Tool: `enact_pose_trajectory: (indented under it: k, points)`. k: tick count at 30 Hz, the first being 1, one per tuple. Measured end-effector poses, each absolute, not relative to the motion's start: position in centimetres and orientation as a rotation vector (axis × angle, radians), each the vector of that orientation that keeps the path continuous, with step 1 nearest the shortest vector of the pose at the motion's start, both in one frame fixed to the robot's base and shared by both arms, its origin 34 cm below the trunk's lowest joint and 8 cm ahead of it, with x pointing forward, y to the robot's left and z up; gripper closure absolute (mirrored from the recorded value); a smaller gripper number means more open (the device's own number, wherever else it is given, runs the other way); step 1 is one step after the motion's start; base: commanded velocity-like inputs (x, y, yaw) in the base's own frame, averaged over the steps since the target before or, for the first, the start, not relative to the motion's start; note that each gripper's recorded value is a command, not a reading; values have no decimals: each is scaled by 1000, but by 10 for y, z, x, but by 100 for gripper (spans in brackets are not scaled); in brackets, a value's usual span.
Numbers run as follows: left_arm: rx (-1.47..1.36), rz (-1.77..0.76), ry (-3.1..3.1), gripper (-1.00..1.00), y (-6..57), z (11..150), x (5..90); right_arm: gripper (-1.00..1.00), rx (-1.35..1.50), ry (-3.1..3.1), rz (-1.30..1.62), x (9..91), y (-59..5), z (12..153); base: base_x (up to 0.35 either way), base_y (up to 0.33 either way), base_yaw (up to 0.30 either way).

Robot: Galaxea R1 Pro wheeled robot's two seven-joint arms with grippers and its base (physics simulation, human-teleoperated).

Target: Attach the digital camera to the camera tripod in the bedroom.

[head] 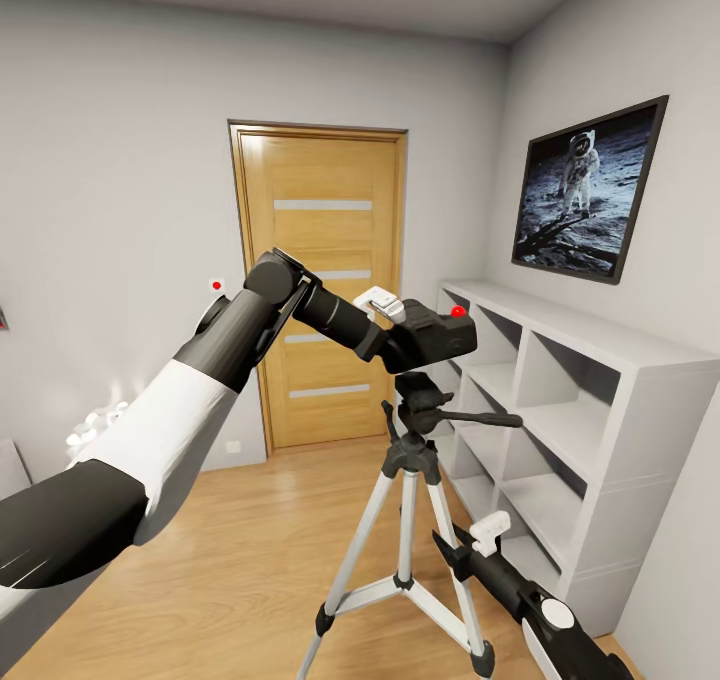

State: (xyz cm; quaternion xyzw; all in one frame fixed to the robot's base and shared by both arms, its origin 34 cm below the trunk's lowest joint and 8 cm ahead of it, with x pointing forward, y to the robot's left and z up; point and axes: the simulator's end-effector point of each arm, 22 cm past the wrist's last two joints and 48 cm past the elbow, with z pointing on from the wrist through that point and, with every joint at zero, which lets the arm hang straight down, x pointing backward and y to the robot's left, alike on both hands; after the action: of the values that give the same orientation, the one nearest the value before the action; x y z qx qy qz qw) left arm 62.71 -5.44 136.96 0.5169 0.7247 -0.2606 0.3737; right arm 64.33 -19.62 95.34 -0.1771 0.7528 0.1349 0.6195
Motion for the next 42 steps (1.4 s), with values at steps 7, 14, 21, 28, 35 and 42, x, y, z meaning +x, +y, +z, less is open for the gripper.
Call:
enact_pose_trajectory:
  k: [7, 14, 21, 28, 35, 42]
  points:
    - [1324, -663, 1854, 100, -54, 1372, 624, 100, -401, 1730, 304, 641, -193, 954, 0, 0, 0]
    - [1333, -655, 1858, 100, -54, 1370, 621, 100, -396, 1735, 303, 640, -193, 954, 0, 0, 0]
    - [1356, -627, 1873, 100, -54, 1362, 621, 100, -396, 1735, 302, 640, -193, 954, 0, 0, 0]
    - [1364, -609, 1887, 100, -51, 1356, 622, 100, -396, 1735, 303, 640, -193, 954, 0, 0, 0]
    - [1350, -594, 1901, 100, -42, 1354, 628, 100, -396, 1734, 302, 640, -193, 954, 0, 0, 0]
    - [1349, -593, 1900, 100, -42, 1354, 628, 100, -396, 1734, 301, 640, -193, 954, 0, 0, 0]
